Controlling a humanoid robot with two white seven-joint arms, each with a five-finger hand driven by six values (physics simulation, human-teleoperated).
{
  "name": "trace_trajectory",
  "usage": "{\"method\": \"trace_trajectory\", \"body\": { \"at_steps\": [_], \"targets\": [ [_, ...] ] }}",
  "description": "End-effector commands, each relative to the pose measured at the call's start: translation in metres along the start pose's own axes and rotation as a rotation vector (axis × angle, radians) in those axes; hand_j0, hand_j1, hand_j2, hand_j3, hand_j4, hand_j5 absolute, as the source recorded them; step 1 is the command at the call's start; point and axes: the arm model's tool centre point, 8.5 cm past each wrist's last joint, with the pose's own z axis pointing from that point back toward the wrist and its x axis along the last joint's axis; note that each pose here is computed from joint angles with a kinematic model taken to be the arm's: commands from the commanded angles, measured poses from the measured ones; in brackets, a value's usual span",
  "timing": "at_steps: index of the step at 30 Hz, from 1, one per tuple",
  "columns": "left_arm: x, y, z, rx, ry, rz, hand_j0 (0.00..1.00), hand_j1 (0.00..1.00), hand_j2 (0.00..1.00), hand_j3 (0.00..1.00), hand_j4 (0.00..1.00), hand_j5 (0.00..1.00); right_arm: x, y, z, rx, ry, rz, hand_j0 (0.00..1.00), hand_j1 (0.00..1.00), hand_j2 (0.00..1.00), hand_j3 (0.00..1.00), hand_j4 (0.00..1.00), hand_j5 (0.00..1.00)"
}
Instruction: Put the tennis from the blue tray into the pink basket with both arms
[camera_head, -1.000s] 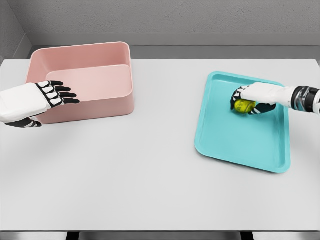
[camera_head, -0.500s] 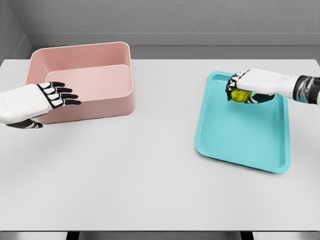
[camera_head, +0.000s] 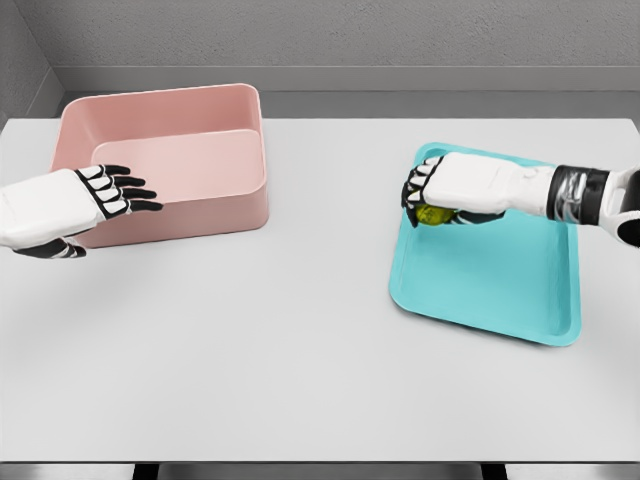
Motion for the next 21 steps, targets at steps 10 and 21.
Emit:
{"method": "trace_trajectory", "body": {
  "at_steps": [10, 21],
  "targets": [
    [0.000, 0.000, 0.000, 0.002, 0.000, 0.004, 1.00, 1.00, 1.00, 1.00, 1.00, 1.00, 0.068, -0.009, -0.057, 0.008, -0.208, 0.090, 0.43, 0.43, 0.43, 0.43, 0.43, 0.43],
    [0.001, -0.002, 0.001, -0.004, -0.002, 0.005, 1.00, 1.00, 1.00, 1.00, 1.00, 1.00, 0.119, -0.018, -0.118, 0.038, -0.371, 0.161, 0.43, 0.43, 0.43, 0.43, 0.43, 0.43]
  ]
}}
